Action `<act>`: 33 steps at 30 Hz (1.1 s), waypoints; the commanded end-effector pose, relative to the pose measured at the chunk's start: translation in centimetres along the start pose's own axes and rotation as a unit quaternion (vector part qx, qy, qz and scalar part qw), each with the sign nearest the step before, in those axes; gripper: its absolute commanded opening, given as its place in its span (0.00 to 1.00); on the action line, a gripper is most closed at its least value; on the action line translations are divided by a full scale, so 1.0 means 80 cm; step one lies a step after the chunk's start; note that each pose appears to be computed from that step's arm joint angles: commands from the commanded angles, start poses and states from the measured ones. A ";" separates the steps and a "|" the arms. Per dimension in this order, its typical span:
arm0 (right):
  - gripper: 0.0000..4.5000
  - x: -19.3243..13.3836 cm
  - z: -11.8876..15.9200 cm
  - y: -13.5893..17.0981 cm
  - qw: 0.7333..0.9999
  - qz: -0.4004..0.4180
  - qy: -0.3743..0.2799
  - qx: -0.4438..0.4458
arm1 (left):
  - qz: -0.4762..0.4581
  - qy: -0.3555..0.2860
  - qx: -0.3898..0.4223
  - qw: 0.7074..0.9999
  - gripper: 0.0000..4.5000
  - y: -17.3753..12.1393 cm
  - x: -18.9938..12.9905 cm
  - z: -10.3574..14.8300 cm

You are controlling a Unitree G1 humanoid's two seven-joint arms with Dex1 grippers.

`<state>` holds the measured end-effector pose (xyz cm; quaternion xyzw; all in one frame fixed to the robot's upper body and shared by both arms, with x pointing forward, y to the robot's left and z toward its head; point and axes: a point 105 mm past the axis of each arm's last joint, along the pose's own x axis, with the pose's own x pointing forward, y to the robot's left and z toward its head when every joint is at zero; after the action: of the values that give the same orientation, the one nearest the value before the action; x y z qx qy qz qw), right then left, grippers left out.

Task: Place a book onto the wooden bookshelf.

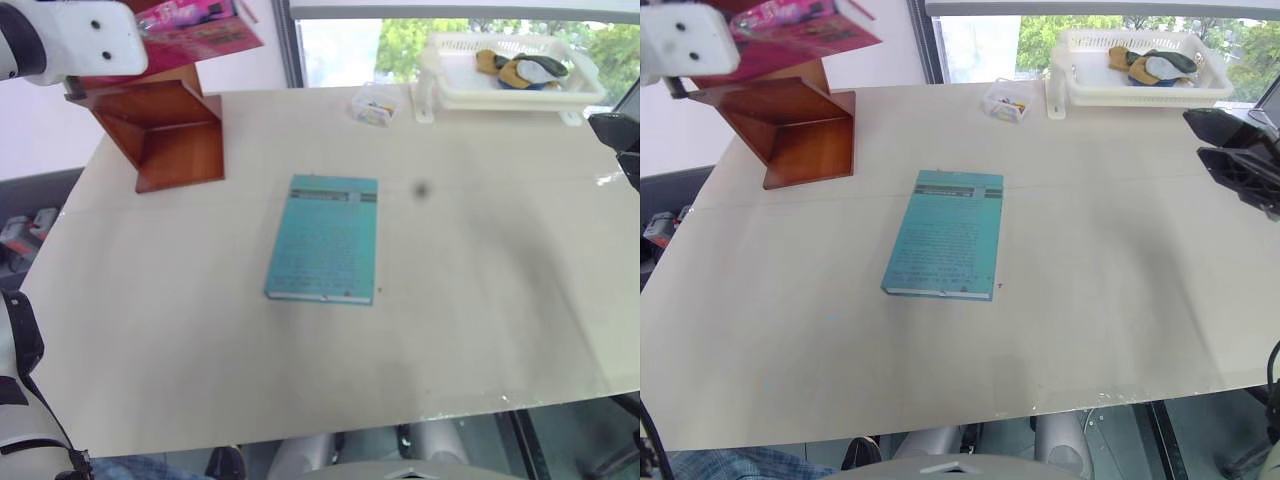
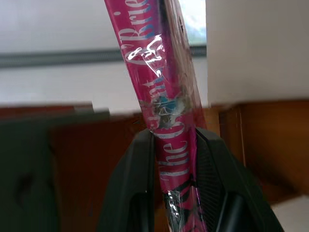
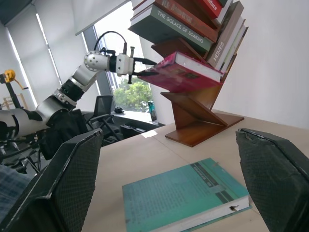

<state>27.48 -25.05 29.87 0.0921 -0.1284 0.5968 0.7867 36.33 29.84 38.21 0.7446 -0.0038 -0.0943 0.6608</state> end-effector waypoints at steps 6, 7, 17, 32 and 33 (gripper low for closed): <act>1.00 0.001 0.016 0.006 0.999 -0.007 -0.017 -0.044 | 0.021 0.058 0.044 0.997 0.16 0.014 0.004 -0.040; 1.00 0.000 0.017 0.007 0.999 -0.009 -0.017 -0.046 | 0.020 0.061 0.046 0.997 0.16 0.013 0.005 -0.042; 1.00 -0.004 0.015 0.009 0.998 -0.025 -0.016 -0.054 | 0.017 0.081 0.061 0.995 0.75 0.012 0.009 -0.055; 1.00 -0.008 0.019 0.010 0.997 -0.035 -0.016 -0.061 | 0.023 0.094 0.043 0.994 0.99 0.014 -0.004 -0.069; 1.00 -0.008 0.019 0.011 0.997 -0.035 -0.015 -0.061 | 0.021 0.085 0.030 0.996 0.99 0.014 -0.006 -0.068</act>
<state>27.30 -25.77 29.70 0.0854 -0.1474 0.5569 0.8129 38.25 34.70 37.61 0.7882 0.0630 -0.0376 0.6110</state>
